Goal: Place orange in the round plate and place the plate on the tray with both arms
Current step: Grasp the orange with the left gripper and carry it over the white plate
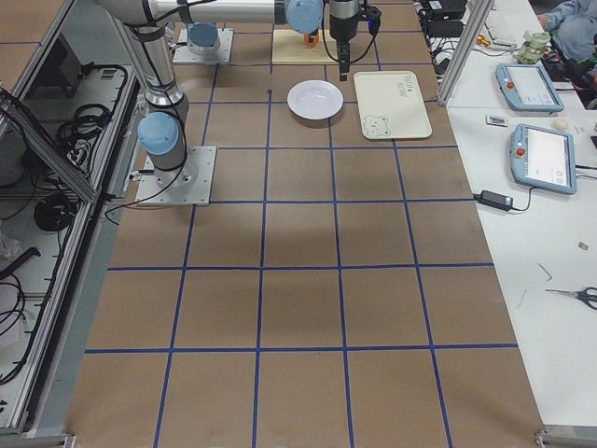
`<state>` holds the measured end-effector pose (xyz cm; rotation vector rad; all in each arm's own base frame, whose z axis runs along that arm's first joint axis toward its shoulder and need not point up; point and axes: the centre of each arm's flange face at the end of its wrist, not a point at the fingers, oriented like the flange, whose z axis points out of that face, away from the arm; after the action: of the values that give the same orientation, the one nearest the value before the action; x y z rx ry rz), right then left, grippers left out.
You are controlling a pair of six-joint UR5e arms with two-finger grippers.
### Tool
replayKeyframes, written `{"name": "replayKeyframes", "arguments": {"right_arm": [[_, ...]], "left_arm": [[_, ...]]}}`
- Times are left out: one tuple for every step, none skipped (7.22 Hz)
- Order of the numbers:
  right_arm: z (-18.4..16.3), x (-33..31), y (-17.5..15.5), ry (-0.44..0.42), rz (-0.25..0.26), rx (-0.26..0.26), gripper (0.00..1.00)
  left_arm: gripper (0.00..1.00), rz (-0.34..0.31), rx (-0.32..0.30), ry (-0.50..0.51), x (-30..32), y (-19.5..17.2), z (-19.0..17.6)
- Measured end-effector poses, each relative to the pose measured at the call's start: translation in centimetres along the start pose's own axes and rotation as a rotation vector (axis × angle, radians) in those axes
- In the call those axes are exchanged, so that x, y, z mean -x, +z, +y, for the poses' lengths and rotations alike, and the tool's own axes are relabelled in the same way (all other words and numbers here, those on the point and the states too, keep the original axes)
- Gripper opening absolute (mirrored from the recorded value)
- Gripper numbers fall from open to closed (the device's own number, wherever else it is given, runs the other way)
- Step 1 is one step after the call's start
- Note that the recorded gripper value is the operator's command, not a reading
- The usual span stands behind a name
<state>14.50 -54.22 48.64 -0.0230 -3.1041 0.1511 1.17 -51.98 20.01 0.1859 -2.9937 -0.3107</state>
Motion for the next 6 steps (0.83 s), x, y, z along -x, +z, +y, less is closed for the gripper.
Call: {"name": "replayKeyframes", "arguments": {"right_arm": [[0.0,0.0,0.0,0.0,-0.001,0.001,1.0],[0.0,0.0,0.0,0.0,-0.001,0.001,1.0],[0.0,0.0,0.0,-0.001,-0.002,0.0,1.0],[0.0,0.0,0.0,-0.001,-0.002,0.0,1.0],[0.0,0.0,0.0,0.0,-0.002,0.0,1.0],[0.0,0.0,0.0,0.0,-0.003,0.0,1.0]], "left_arm": [[0.0,-0.001,-0.021,-0.022,-0.1,-0.3,-0.4],[0.0,-0.005,-0.051,-0.042,-0.3,-1.0,-0.9],[0.0,-0.01,-0.071,-0.053,-0.7,-2.1,-1.4],[0.0,-0.015,-0.084,-0.069,-1.5,-3.2,-1.8],[0.0,-0.018,-0.095,-0.09,-2.8,-4.7,-2.3],[0.0,-0.019,-0.104,-0.109,-4.6,-6.5,-2.9]]}}
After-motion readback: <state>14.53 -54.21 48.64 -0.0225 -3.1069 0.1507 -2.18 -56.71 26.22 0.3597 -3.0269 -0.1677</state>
